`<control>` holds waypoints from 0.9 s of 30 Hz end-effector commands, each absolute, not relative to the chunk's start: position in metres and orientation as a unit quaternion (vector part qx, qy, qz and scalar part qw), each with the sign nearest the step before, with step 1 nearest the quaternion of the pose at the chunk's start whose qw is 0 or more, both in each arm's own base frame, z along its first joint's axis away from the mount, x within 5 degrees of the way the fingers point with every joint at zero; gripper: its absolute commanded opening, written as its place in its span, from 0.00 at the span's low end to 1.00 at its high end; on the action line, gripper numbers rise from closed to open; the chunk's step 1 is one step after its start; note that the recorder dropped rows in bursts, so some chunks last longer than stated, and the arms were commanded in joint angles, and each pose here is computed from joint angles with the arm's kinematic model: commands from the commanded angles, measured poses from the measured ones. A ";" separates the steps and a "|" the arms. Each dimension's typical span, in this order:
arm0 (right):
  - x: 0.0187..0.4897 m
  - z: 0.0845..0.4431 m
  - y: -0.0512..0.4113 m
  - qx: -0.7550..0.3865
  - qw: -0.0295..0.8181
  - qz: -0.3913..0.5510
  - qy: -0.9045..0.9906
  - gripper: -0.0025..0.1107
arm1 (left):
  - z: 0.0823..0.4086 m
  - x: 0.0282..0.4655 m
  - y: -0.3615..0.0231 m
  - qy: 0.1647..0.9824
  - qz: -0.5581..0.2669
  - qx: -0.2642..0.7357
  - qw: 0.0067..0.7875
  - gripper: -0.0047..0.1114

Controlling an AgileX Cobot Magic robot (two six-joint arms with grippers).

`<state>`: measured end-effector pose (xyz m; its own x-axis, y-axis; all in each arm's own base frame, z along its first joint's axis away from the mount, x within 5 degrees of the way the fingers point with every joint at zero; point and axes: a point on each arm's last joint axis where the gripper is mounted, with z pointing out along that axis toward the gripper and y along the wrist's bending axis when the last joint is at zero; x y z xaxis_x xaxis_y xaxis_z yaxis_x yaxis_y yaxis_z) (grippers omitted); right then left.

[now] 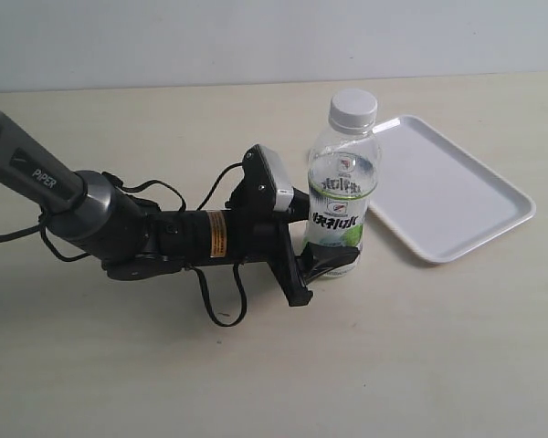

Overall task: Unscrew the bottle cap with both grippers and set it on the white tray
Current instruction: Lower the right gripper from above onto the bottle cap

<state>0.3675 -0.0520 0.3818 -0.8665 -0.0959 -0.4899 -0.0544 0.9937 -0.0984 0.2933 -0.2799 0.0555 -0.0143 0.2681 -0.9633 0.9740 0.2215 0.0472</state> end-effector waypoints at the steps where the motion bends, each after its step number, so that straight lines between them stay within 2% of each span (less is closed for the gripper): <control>1: 0.344 0.384 -0.030 -0.083 0.265 0.047 0.960 0.23 | 0.054 0.292 -0.280 0.614 -0.356 0.520 0.475 0.04; 7: 0.319 0.376 -0.009 -0.118 0.264 0.141 0.947 0.43 | 0.053 0.291 -0.280 0.612 -0.356 0.528 0.469 0.04; 11: 0.317 0.372 0.014 -0.144 0.255 0.167 0.941 0.51 | 0.053 0.290 -0.280 0.612 -0.355 0.530 0.468 0.04; 15: 0.317 0.366 0.048 -0.193 0.232 0.161 0.940 0.52 | 0.052 0.290 -0.280 0.611 -0.354 0.534 0.465 0.04; 21: 0.327 0.346 0.085 -0.221 0.185 0.080 0.954 0.52 | 0.052 0.290 -0.280 0.612 -0.353 0.534 0.465 0.04; 27: 0.329 0.350 0.109 -0.246 0.191 0.116 0.943 0.55 | 0.052 0.290 -0.280 0.612 -0.353 0.534 0.465 0.04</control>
